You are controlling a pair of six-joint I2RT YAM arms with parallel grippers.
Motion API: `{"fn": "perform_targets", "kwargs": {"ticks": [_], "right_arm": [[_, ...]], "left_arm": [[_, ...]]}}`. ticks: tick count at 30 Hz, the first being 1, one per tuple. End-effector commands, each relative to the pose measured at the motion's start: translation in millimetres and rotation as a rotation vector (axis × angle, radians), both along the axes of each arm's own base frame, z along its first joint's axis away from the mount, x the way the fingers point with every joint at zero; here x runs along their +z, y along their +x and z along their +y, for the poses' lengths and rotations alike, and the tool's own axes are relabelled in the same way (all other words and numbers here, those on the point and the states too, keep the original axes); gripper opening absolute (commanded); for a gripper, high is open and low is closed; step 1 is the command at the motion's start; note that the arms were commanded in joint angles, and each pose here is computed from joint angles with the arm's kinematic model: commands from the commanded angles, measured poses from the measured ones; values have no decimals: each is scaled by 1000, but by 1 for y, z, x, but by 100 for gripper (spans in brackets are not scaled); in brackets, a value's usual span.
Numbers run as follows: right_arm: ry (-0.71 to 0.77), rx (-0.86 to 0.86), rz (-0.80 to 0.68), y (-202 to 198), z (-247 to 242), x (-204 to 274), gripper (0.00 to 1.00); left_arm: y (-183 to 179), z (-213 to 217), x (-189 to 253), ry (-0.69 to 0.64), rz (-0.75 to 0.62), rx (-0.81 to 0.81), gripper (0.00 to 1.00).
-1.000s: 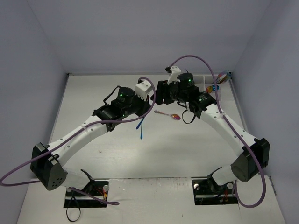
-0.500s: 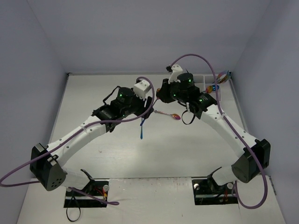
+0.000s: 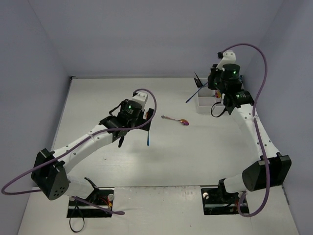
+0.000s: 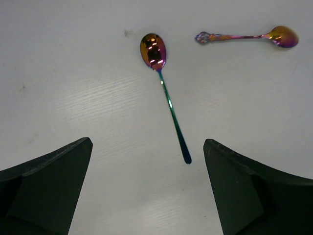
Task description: Sort the eating utensils into containers
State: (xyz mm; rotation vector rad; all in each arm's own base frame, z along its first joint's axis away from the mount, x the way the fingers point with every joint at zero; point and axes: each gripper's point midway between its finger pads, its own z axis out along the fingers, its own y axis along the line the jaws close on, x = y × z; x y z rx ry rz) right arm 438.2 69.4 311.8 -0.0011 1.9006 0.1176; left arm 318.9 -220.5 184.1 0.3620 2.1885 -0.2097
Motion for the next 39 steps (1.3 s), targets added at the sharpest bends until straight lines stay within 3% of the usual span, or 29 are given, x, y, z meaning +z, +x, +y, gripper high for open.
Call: {"fn": "perform_targets", "kwargs": {"ticks": [1,13,28,39], "right_arm": [[-54,-156,-186,30,-56,57,0],[-47,-302,-199,79,-113,28,0],[33,-232,-102,122,-89,-66,0],[22,-213,-42,107,-86,-98,18]], "left_arm": [[0,20,-1,-20,0,130,97],[-8,24,-28,-16,85,173,97],[-8,18,-41,-27,141,197,97],[-2,5,-54,-53,199,231,97]]}}
